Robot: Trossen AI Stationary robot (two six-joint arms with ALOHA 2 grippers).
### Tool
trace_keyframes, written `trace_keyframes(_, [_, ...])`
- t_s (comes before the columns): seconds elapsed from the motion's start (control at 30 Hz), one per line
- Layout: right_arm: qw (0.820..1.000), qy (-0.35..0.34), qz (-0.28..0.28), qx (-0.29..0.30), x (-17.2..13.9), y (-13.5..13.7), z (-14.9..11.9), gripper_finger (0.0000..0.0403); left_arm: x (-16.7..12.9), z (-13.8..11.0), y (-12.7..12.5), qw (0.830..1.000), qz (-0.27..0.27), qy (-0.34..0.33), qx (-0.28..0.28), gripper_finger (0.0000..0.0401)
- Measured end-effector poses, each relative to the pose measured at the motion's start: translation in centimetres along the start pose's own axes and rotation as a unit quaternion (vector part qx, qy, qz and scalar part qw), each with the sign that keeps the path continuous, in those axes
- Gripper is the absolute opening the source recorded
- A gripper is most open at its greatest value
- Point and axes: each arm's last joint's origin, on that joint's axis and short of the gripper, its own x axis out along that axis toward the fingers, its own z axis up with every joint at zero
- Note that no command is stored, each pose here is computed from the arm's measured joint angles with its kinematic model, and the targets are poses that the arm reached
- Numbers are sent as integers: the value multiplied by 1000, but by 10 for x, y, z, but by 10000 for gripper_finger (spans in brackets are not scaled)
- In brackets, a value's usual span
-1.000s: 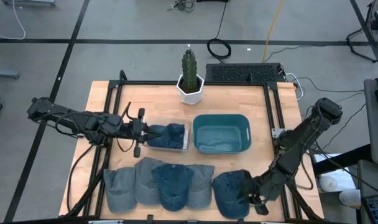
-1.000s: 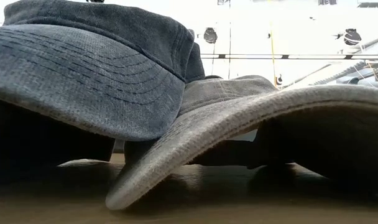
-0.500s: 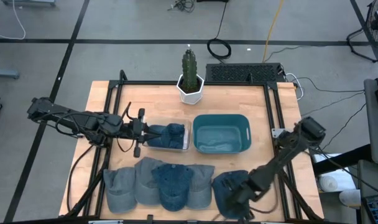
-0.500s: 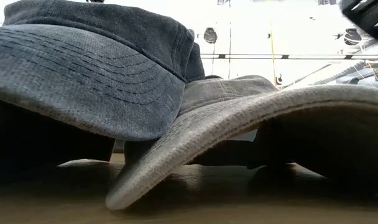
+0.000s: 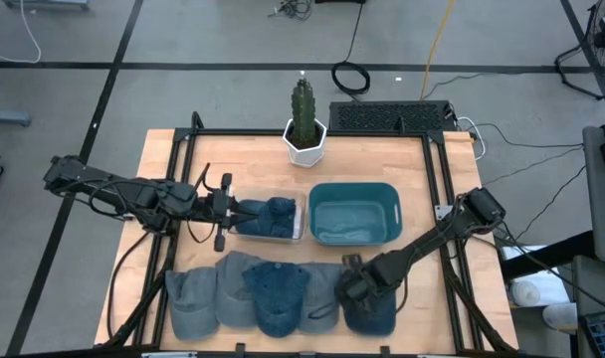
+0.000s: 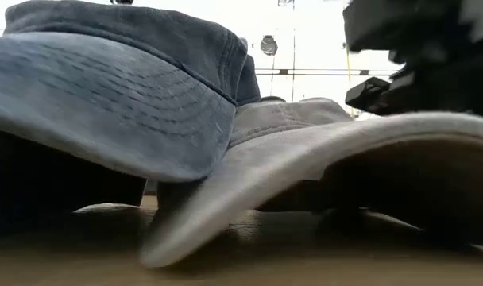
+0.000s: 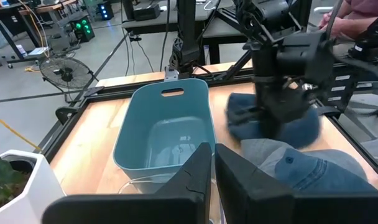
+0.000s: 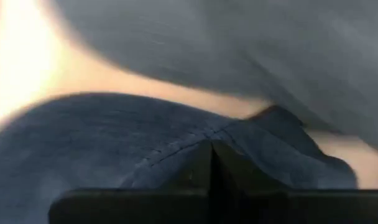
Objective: Pick & Place hat
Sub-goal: Put the right blue cap into the transparent bin
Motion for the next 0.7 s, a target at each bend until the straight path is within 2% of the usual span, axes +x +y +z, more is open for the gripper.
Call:
trace_keyframes(0.13, [989, 27, -131, 69, -3, -12, -13, 0, 0, 0, 0, 1000, 0, 0, 0, 31])
trace_keyframes(0.23, [973, 46, -177, 137, -10, -15, -22, 0, 0, 0, 0, 1000, 0, 0, 0, 31])
trace_keyframes(0.33, [969, 55, -172, 169, -18, -11, -28, 0, 0, 0, 0, 1000, 0, 0, 0, 31])
trace_keyframes(0.53, [978, -6, -117, 170, -54, 9, -31, 0, 0, 0, 0, 1000, 0, 0, 0, 31])
trace_keyframes(0.63, [972, -22, -124, 200, -76, 11, -40, 0, 0, 0, 0, 1000, 0, 0, 0, 31])
trace_keyframes(0.7, [966, -3, -148, 213, -85, 10, -50, 0, 0, 0, 0, 1000, 0, 0, 0, 31])
